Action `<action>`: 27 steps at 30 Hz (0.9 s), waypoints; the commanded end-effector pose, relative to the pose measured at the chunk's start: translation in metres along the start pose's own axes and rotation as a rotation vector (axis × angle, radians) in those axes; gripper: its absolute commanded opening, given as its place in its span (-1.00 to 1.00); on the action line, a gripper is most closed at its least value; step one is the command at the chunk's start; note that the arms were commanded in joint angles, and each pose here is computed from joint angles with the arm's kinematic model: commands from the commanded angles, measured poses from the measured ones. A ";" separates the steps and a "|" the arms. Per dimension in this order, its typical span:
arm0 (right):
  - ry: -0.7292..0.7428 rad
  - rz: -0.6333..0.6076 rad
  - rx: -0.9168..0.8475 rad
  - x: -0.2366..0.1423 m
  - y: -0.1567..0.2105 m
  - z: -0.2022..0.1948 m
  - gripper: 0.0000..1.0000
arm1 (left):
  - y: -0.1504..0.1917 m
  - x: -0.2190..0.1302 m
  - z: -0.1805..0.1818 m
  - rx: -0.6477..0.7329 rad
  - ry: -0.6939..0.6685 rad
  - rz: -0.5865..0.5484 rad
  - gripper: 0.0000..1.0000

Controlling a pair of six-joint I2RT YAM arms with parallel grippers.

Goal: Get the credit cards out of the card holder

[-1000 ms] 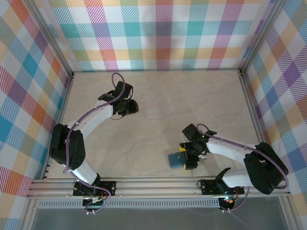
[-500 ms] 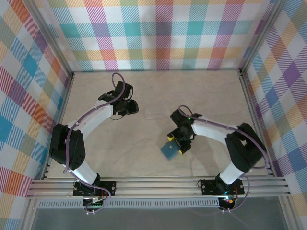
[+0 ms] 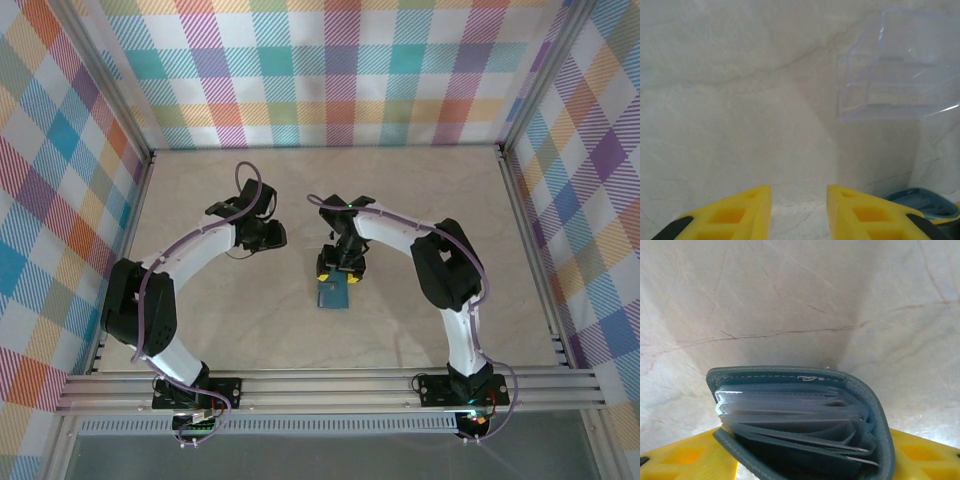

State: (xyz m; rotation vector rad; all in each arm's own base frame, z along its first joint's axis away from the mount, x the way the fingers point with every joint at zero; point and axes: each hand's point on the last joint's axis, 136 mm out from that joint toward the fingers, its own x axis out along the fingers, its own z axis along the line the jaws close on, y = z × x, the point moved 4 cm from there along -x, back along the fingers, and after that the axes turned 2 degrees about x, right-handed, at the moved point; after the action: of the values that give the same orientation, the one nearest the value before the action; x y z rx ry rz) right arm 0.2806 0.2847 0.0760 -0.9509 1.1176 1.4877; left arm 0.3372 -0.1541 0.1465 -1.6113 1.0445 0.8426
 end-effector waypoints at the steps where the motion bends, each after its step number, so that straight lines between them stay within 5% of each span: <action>1: 0.039 0.104 -0.124 0.004 0.013 -0.004 0.28 | 0.013 -0.008 0.006 -0.006 0.019 0.033 -0.31; 13: -0.102 -0.013 -0.104 -0.023 0.013 0.004 0.58 | 0.047 0.003 -0.016 0.001 0.075 0.138 -0.31; 27: -0.403 -0.043 -0.036 -0.014 0.016 -0.026 0.25 | 0.082 0.022 -0.076 0.046 0.101 0.234 -0.37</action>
State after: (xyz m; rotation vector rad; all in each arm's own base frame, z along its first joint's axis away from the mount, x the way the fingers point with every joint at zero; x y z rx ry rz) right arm 0.2654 0.2404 0.0770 -0.7299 0.9136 1.5297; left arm 0.2762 -0.2352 0.1131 -1.5113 1.3306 0.8652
